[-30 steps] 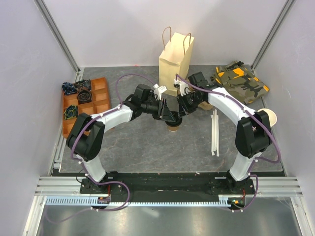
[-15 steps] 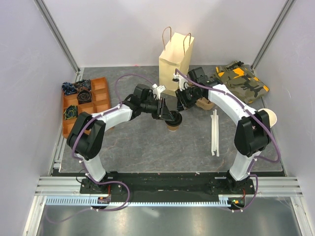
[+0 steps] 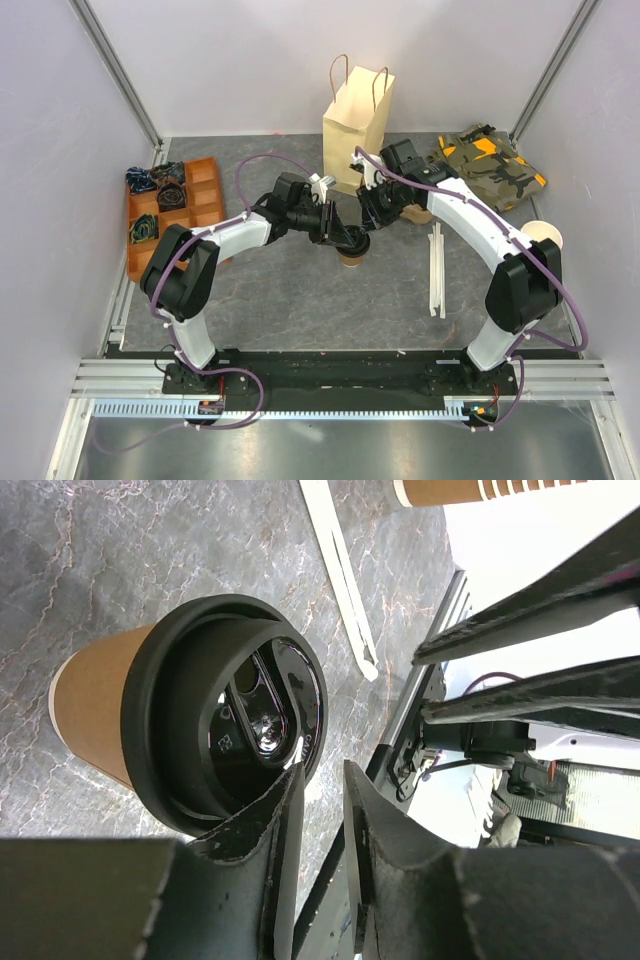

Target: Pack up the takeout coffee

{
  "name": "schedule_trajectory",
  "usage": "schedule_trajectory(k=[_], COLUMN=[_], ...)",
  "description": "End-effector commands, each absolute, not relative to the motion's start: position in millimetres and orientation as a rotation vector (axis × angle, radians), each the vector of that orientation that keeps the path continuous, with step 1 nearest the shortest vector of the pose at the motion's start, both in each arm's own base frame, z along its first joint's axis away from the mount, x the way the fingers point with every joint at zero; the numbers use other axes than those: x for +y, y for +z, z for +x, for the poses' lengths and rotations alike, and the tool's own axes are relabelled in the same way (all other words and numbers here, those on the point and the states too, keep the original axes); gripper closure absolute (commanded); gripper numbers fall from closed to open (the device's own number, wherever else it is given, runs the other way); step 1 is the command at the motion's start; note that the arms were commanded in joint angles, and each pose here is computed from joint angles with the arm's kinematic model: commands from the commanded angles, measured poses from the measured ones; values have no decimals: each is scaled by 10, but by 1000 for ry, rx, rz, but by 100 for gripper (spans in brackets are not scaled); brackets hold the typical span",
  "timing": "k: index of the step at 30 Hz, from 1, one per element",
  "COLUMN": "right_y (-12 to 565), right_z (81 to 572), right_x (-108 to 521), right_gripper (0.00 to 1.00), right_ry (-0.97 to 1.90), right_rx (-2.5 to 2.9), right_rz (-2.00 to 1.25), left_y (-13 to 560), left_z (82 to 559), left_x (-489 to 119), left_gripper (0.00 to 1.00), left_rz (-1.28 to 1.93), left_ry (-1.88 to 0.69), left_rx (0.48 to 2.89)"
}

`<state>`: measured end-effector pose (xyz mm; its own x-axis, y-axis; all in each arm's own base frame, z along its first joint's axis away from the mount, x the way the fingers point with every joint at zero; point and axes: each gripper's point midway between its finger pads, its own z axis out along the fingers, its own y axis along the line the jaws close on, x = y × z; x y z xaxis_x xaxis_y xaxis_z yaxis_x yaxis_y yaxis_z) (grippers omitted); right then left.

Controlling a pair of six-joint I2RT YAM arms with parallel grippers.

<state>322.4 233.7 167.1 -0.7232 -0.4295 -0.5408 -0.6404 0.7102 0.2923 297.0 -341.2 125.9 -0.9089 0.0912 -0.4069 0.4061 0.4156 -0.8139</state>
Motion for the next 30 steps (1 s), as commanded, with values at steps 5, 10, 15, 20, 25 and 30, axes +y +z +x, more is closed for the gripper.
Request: schedule_trajectory(k=[5,10,15,20,25,30], right_y=[1341,952,1089,1448,1765,1755], right_z=[3144,3076,3091,3119,3242,3320], right_x=[2295,2271,2280,2325,2422,2431], right_gripper=[71,71,72,71,70,70], right_ry=[602,598,610,680,711,686], right_rx=[2554,2635,2603,2528,2443,2447], right_rz=[-796,-806,-821,-821,-768,-750], left_y=[1180,1112,1082,1091,1085,1042], left_z=[3023,3014,3025,3041,3045,3043], left_x=[-3407,-3387,-3383,-3395,-3379,-3336], left_gripper=[72,73,73,73,74,75], left_rz=[400,398,398,403,403,377], left_ry=[-1463,-1444,-1439,-1443,-1438,-1428], left_rx=[2403,2422,2427,2422,2421,2451])
